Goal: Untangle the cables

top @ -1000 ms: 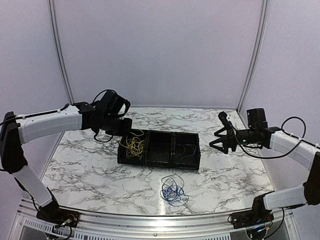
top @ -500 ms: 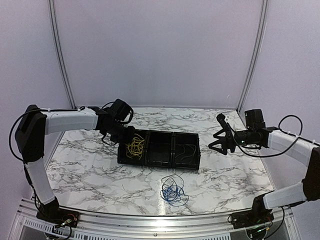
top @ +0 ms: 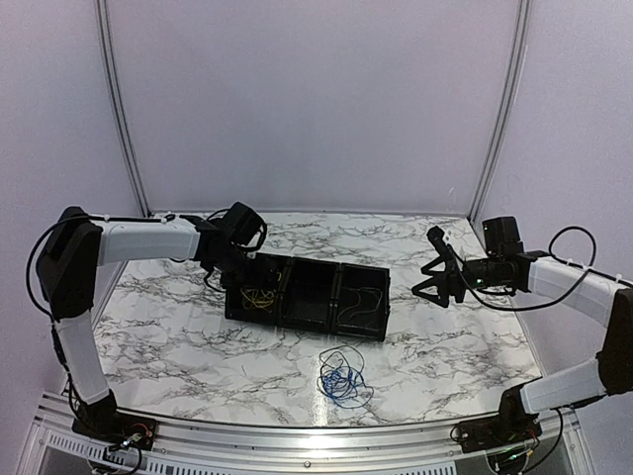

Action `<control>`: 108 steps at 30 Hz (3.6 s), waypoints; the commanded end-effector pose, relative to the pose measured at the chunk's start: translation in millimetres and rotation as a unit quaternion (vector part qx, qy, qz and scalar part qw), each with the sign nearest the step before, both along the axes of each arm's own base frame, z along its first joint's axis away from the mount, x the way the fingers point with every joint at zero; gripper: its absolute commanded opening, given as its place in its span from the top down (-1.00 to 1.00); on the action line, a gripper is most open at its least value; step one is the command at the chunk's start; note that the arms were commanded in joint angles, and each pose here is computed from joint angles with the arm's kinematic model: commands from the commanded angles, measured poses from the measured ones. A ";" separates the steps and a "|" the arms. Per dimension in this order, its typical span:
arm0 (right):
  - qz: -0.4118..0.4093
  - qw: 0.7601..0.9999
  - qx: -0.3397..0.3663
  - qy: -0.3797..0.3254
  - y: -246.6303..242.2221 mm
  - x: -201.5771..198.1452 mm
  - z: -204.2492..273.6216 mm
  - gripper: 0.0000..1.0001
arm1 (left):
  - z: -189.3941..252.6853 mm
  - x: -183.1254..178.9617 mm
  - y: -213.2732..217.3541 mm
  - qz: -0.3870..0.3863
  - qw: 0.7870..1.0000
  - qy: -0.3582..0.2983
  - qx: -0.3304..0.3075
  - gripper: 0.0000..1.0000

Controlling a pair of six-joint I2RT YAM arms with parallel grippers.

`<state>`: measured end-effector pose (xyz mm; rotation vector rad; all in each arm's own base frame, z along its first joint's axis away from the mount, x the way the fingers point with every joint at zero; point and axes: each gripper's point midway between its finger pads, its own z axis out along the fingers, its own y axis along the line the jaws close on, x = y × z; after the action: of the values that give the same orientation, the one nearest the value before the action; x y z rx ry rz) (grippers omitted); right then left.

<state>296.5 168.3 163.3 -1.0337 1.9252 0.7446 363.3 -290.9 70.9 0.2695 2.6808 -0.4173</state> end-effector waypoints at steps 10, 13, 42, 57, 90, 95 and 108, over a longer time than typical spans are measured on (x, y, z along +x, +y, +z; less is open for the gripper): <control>0.004 1.000 0.006 -0.022 -0.1 4.5 17.9 -0.63 | 100.1 -14.6 21.1 -0.038 0.993 -0.112 -0.017 -0.98; 0.006 1.000 0.007 -0.024 0.2 2.9 18.8 -0.64 | 110.7 -19.6 15.6 -0.061 0.989 -0.131 -0.022 -0.98; -0.061 0.965 -0.249 -0.054 27.0 81.9 -43.7 -0.43 | 140.1 -69.7 38.6 -0.032 0.954 -0.283 -0.093 -0.70; 0.002 0.989 -0.123 -0.077 9.8 12.9 4.4 -0.36 | 48.5 -179.3 -86.3 -0.268 0.953 -0.091 -0.111 -0.07; 0.088 0.990 -0.053 -0.092 37.0 -20.1 30.4 -0.17 | 25.1 -169.6 -129.8 -0.353 0.925 -0.130 -0.050 0.91; 0.197 0.977 -0.055 -0.061 91.0 -55.8 42.7 -0.27 | 64.7 -162.8 -125.5 -0.322 0.927 -0.176 -0.080 0.92; 0.327 0.944 -0.014 0.035 171.5 -108.8 55.2 -0.49 | 119.1 -156.9 -128.0 -0.266 0.921 -0.228 -0.169 0.92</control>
<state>210.6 324.9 214.2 -1.6644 1.6422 1.0130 204.0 -416.5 165.3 0.9525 2.0709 -0.7925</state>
